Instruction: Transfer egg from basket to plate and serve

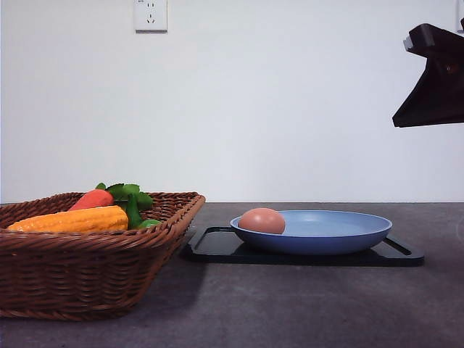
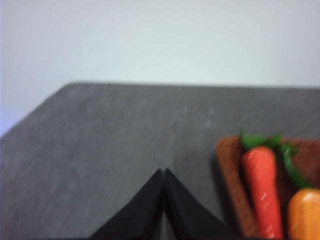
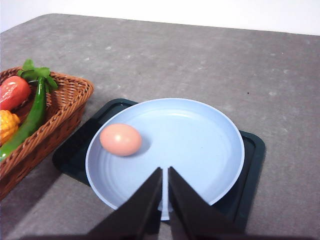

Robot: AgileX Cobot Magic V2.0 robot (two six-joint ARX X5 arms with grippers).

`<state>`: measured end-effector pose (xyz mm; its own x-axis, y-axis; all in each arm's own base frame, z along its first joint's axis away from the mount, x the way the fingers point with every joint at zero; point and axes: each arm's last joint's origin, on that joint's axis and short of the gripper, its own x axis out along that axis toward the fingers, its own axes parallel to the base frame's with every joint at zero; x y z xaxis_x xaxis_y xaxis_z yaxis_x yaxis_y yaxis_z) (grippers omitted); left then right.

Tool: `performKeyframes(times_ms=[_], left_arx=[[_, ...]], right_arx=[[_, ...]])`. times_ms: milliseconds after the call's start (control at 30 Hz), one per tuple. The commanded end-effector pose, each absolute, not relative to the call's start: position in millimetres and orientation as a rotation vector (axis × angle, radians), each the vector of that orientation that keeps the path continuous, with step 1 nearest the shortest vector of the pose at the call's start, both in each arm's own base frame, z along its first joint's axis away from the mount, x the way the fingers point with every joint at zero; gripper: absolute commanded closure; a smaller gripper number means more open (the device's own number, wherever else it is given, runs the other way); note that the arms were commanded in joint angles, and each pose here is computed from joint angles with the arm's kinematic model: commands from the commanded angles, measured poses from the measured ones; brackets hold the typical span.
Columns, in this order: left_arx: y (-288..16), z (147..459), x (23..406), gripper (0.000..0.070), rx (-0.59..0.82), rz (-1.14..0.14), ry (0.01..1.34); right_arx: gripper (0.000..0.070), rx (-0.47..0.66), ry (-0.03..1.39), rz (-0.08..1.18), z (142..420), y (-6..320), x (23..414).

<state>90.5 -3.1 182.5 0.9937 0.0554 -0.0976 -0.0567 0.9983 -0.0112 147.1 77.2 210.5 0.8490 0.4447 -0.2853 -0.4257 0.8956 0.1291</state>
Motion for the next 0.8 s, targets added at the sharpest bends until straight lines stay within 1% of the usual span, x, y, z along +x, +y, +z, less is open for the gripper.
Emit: performKeyframes(times_ms=[0,233,400,767], left_arx=[[-3,175,92,0.07,-0.011,0.061,0.101],[-2,148,96,0.07,-0.005,0.067,0.178],[-2,150,96,0.07,-0.008,0.066,0.148],[-2,150,96,0.07,-0.008,0.067,0.147]], right_arx=[[0.07,0.073,0.306,0.462,213,78,148],[0.07,0.073,0.306,0.462,213,78,148],[0.07,0.073,0.306,0.462,213,78,148],[0.07,0.073,0.306,0.462,213,78,148]])
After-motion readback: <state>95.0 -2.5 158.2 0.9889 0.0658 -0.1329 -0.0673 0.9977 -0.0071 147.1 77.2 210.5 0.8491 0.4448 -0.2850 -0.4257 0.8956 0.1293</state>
